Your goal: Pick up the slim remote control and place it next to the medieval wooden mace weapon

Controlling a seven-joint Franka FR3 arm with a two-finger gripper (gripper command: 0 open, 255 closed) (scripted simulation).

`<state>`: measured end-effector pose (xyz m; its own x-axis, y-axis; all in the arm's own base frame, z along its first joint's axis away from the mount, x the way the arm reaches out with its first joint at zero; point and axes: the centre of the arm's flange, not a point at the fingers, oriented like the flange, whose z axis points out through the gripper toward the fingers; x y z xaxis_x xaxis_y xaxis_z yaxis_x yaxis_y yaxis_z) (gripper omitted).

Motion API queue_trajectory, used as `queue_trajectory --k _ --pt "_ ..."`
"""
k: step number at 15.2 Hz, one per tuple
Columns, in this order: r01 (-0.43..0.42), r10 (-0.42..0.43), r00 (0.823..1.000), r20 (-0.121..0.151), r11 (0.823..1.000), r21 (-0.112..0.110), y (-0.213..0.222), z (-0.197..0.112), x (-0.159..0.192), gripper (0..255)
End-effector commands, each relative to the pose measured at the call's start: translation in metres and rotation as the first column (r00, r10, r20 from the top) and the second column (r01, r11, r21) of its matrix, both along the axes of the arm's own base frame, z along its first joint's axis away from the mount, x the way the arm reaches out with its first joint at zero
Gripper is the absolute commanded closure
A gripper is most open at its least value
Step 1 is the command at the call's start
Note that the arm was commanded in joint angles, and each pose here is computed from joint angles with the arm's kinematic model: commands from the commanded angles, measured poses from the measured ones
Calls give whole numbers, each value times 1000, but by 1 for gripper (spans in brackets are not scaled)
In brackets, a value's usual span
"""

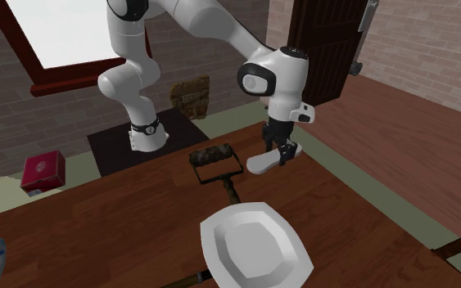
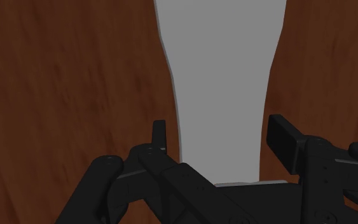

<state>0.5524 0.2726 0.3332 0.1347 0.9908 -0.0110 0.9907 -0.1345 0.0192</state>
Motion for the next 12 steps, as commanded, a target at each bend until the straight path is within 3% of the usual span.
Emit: queue_trajectory --k 1,12 --pt "0 0 1000 0 1000 0 0 8 0 255" --pt "0 0 1000 0 1000 0 0 66 0 255"
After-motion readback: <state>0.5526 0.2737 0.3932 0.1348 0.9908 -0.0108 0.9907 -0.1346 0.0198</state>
